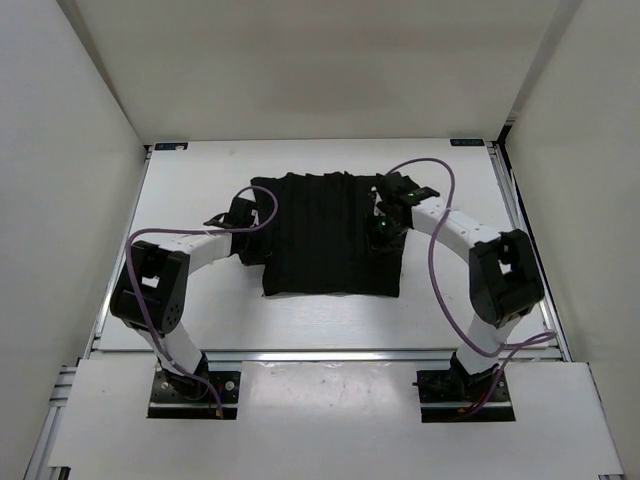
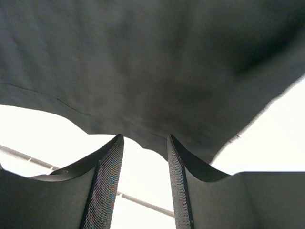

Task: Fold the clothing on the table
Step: Fold the skirt

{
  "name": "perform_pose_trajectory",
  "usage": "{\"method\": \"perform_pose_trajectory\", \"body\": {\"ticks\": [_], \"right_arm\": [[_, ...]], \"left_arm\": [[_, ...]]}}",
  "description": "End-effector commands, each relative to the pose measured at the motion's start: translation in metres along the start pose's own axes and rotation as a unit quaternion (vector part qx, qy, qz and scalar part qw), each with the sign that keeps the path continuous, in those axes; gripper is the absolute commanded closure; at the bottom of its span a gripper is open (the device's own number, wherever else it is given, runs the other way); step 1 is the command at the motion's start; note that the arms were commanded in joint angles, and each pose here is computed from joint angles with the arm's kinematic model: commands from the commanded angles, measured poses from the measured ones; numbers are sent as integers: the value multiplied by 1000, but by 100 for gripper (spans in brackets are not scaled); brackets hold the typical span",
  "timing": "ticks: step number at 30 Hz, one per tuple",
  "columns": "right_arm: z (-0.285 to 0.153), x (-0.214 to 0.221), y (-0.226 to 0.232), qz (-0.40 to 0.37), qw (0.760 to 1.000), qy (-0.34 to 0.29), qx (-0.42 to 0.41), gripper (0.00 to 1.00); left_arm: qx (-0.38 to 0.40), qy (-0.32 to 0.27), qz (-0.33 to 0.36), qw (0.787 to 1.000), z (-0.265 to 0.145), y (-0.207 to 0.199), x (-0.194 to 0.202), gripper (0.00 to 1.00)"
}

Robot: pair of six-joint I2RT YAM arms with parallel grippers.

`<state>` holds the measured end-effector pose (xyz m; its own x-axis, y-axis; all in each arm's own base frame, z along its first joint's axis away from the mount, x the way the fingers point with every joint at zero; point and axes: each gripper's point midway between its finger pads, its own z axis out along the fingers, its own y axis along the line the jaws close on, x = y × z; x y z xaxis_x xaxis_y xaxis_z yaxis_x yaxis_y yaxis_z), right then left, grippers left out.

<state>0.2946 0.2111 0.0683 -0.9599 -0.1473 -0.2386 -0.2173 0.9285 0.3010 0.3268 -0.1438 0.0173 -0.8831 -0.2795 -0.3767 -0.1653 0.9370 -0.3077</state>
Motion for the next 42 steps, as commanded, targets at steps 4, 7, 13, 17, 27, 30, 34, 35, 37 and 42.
{"method": "perform_pose_trajectory", "body": {"ticks": [4,7,13,17,27,30,34,35,37,42], "right_arm": [[-34,24,-53,62,996,-31,55,52],[-32,42,-68,95,994,-29,43,53],[-33,54,-79,124,991,-38,35,53],[-37,53,-84,132,990,-46,35,53],[-31,51,-89,161,985,-58,24,56],[-31,47,-88,164,984,-64,17,56],[-28,50,-88,159,985,-55,21,58],[-28,51,-89,165,985,-53,21,58],[-26,53,-89,168,984,-52,15,58],[-19,62,-89,176,984,-38,11,58]], "left_arm": [[6,-32,-17,999,-8,-2,-20,86],[37,-51,-34,997,-21,-2,-23,31],[77,-65,-10,995,-50,-9,-27,1],[73,-48,-30,996,-60,7,-1,4],[114,10,-93,989,-48,15,76,22],[120,6,-112,986,-42,17,73,25],[128,-7,-119,985,-38,14,61,36],[128,-8,-122,984,-38,14,60,42],[126,-12,-129,984,-35,16,56,74],[135,-8,-138,981,-31,14,59,84]]}}
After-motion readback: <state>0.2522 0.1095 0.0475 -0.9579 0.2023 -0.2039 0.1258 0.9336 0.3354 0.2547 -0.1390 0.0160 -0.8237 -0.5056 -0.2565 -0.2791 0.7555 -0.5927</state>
